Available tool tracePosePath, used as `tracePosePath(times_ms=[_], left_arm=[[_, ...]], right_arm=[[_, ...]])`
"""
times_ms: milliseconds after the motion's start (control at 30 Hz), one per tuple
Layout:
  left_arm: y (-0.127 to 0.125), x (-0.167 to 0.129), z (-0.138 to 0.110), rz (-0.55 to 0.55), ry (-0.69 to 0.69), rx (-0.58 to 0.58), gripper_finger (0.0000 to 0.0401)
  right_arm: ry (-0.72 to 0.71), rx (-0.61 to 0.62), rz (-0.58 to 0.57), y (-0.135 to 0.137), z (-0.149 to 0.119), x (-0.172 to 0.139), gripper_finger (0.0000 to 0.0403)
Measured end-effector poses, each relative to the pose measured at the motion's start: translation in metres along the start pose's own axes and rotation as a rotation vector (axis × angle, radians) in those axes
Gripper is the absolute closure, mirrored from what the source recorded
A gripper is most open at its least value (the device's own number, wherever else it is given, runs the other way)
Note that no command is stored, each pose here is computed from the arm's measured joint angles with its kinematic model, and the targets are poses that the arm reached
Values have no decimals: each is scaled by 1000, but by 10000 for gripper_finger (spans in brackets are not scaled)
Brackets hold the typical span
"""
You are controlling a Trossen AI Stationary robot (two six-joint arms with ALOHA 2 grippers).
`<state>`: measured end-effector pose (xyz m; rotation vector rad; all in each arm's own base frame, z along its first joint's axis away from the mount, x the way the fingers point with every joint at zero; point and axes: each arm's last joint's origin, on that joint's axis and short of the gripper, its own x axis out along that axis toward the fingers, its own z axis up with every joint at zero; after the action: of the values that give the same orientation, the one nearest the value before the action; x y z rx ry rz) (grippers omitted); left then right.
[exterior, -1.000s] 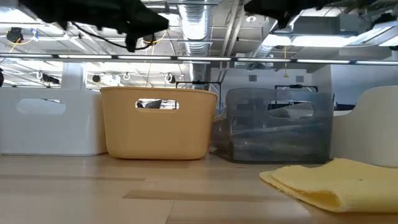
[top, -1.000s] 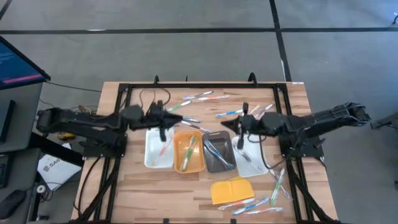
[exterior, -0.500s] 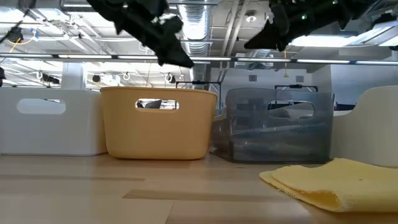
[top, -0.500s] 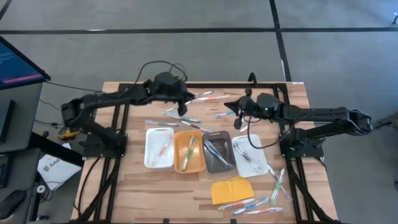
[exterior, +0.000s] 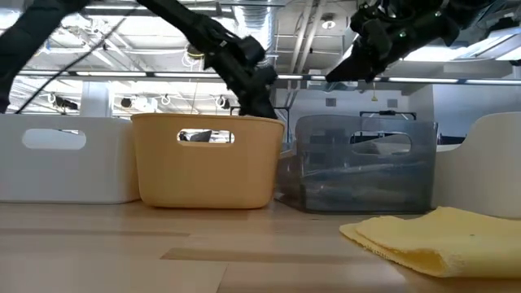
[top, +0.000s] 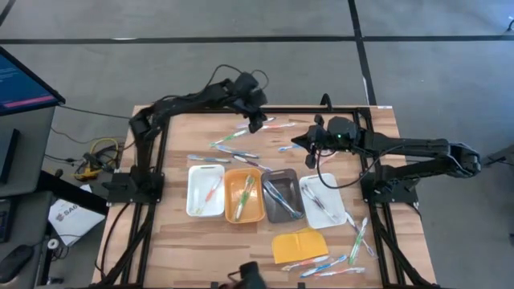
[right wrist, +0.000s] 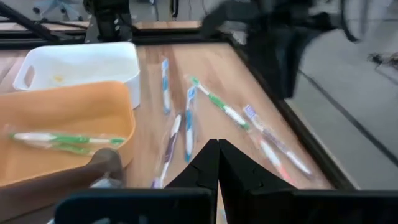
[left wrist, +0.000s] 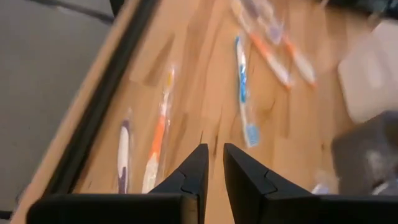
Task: Pick & Place Toothbrushes
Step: Put the orange toothbrush into the left white bin
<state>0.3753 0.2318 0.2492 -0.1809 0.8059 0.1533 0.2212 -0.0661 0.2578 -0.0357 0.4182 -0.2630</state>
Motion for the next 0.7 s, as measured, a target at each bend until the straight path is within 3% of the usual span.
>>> tracePosePath(times_ms=[200,367,567,700], left_arm=[[11,40,-1,-39,169,77,358],[21,69,-8,15,246,88,358],[31,92,-10,68,258,12,358],[36,87,-2,85,231,-60,354]], right_arm=[[10,12,16,4,-1,0,403],[9,18,17,4,-1,0,403],[8,17,15,4,-1,0,403],[9,14,15,4,-1,0,403]])
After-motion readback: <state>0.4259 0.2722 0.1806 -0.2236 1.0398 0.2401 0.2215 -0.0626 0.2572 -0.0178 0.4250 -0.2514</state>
